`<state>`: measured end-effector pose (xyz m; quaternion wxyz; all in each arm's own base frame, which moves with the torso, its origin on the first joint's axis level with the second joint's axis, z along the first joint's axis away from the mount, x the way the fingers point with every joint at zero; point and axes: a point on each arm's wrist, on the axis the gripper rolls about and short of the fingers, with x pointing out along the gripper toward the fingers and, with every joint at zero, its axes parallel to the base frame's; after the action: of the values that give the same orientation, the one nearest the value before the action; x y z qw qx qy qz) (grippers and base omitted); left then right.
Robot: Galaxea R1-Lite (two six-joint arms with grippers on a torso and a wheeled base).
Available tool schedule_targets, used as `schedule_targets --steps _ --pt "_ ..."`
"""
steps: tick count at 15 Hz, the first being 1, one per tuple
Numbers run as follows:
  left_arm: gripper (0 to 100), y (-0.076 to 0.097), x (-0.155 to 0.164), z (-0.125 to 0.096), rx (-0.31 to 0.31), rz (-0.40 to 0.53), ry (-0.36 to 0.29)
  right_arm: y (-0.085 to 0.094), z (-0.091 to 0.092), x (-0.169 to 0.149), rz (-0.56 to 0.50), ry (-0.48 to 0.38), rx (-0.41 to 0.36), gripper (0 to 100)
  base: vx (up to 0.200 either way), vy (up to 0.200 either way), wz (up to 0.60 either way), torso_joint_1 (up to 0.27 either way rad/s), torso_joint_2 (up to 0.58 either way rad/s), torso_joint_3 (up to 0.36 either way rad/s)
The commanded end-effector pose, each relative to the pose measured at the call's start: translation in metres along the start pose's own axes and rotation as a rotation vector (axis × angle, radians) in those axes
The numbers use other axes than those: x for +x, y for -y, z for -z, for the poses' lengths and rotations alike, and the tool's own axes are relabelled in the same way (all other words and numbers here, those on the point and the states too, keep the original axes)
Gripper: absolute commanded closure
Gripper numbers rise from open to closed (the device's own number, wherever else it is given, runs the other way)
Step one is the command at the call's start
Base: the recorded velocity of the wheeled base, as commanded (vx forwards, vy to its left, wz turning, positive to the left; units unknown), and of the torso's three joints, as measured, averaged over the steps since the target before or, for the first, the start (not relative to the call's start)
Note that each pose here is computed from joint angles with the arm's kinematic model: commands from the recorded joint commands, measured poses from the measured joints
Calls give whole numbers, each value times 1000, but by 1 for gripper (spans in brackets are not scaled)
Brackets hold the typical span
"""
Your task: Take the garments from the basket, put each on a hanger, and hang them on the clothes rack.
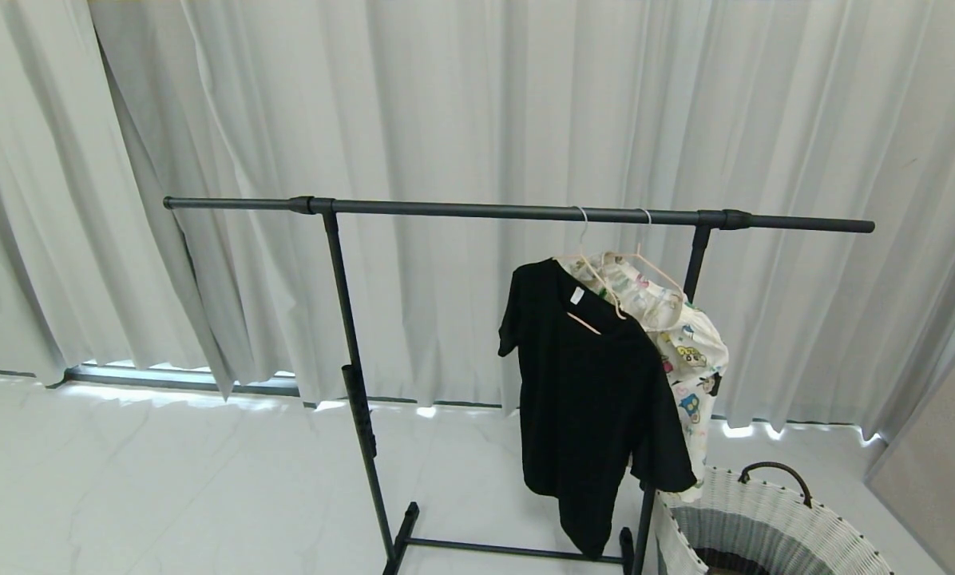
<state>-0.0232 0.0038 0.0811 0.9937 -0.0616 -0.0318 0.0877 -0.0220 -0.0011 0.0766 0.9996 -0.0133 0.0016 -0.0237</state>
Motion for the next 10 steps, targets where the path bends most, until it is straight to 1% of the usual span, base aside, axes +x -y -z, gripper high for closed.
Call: schedule_targets --steps 1,3,4,5,6,7,8,9,10 --pt "0 0 0 0 -2 -2 2 0 0 -1 3 9 -10 0 0 0 0 0 0 0" --pt "0 0 0 0 1 -2 2 0 0 -1 3 7 -7 0 0 0 0 0 0 0" --pt "0 0 0 0 15 12 1 0 0 -1 3 7 -7 0 0 0 0 0 0 0" --pt "0 1 0 0 119 41 0 0 0 -1 3 7 -7 0 0 0 0 0 0 0" --pt "0 1 0 0 196 52 7 0 0 -1 3 7 -7 0 0 0 0 0 0 0" --pt "0 2 0 -3 269 51 33 0 0 -1 3 7 -7 0 0 0 0 0 0 0" --pt "0 1 0 -3 316 49 30 0 0 -1 3 7 -7 0 0 0 0 0 0 0" --pt "0 1 0 -3 338 49 31 0 0 -1 3 7 -7 0 0 0 0 0 0 0" --pt "0 1 0 -2 339 51 29 0 0 -1 3 7 -7 0 0 0 0 0 0 0"
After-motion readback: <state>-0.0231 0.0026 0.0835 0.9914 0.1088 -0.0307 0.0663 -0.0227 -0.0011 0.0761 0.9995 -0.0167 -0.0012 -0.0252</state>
